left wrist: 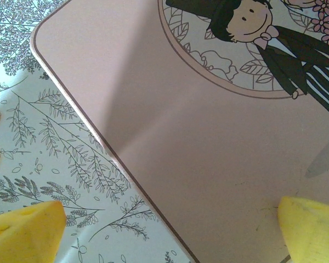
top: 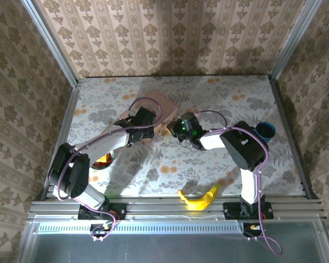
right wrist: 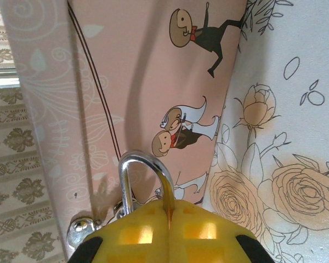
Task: Unlock a padlock with a key
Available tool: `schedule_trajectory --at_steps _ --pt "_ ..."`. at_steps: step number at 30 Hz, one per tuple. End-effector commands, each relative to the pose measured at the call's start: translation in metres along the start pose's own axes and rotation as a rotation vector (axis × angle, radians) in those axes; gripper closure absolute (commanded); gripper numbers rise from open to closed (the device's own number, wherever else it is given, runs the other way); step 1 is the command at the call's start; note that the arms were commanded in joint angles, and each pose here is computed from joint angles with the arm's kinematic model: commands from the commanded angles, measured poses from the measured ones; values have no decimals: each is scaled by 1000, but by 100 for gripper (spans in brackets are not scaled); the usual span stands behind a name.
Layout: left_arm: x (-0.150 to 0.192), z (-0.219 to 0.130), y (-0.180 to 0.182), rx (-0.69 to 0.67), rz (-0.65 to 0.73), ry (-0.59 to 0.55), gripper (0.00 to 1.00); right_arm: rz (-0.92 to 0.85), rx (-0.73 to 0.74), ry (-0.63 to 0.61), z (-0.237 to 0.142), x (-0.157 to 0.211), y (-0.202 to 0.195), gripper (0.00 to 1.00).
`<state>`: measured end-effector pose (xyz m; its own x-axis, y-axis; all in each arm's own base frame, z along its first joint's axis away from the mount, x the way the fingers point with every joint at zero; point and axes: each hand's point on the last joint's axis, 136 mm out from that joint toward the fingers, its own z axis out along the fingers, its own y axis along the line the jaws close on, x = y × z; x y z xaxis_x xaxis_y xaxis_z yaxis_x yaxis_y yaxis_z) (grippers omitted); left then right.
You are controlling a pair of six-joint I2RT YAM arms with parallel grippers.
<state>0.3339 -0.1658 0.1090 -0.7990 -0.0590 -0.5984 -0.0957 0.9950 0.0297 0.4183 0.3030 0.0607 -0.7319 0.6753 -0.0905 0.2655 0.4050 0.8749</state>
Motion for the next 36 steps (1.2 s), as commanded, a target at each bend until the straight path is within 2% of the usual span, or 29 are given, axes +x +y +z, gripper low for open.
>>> schedule_trajectory --at_steps 1,15,29,36 --pt "17 -1 19 -56 25 56 0 7 -47 -50 -11 -11 18 100" --pt "22 1 27 -72 7 67 0 -16 -50 -87 -28 -15 21 100" --pt "26 7 24 -71 -5 79 0 -18 -31 -83 -47 -4 4 100" --pt "27 8 28 -43 -67 79 0 -84 12 -91 -68 -2 0 100"
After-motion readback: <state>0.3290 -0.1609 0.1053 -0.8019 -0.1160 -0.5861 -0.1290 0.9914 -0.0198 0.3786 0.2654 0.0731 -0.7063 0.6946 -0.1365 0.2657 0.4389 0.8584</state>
